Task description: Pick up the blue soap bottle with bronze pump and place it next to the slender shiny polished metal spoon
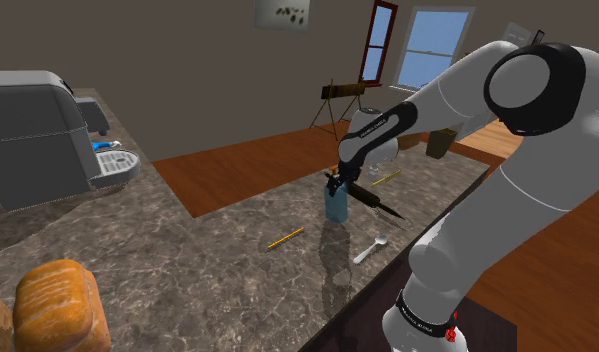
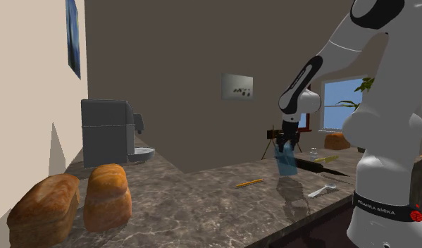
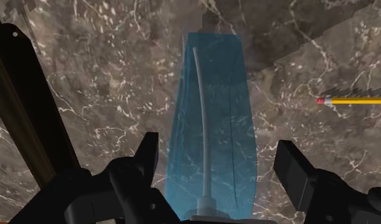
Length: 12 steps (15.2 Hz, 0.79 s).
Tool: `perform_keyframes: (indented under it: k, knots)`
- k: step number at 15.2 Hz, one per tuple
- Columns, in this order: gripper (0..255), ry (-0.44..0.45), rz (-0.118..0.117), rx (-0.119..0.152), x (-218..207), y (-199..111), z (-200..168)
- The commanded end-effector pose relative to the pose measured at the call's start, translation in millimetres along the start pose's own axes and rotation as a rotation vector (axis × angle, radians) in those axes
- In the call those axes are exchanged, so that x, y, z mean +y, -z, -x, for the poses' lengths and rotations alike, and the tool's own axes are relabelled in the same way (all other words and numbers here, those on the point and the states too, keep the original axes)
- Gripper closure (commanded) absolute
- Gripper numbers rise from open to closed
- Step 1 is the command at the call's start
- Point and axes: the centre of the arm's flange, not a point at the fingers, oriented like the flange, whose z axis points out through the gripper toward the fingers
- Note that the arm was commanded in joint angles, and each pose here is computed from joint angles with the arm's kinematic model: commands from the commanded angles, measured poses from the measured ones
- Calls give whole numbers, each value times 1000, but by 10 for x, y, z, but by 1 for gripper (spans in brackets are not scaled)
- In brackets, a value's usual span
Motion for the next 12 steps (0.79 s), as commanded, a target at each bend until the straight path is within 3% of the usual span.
perform_keyframes:
  k: [1, 5, 9, 12]
  knots:
    - [0, 0, -1, -6, -7, -17, 6]
    - [0, 0, -1, -6, -4, -20, 17]
    - [0, 0, -1, -6, -3, 480, 14]
    - [0, 0, -1, -6, -3, 480, 15]
